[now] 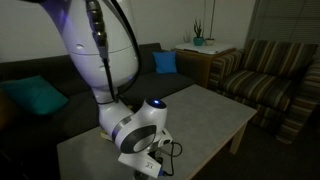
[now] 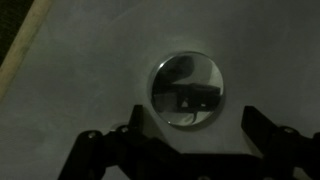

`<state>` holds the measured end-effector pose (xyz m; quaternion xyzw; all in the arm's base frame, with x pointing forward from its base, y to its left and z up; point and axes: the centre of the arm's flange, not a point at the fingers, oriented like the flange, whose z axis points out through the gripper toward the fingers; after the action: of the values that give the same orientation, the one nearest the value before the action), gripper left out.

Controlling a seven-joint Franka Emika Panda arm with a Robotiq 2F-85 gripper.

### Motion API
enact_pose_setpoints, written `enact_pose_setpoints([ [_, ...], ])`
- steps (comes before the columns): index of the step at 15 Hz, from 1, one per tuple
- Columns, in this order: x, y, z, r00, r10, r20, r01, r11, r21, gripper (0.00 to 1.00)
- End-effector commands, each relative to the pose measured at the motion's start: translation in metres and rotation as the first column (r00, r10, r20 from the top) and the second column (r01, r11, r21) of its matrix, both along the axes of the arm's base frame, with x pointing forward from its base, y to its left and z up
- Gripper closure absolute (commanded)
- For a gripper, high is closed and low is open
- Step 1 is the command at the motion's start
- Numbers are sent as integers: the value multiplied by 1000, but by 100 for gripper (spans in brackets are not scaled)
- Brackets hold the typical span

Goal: Pick the lid on the table and put it on the silver bottle

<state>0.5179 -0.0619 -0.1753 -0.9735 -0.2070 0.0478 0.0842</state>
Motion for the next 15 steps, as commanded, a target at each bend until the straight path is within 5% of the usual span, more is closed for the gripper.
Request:
enact_pose_setpoints([
  [1, 0, 0, 0, 1000, 0, 0, 0, 1000, 0, 0],
  [15, -13, 7, -19, 988, -155, -9, 153, 983, -103, 0],
])
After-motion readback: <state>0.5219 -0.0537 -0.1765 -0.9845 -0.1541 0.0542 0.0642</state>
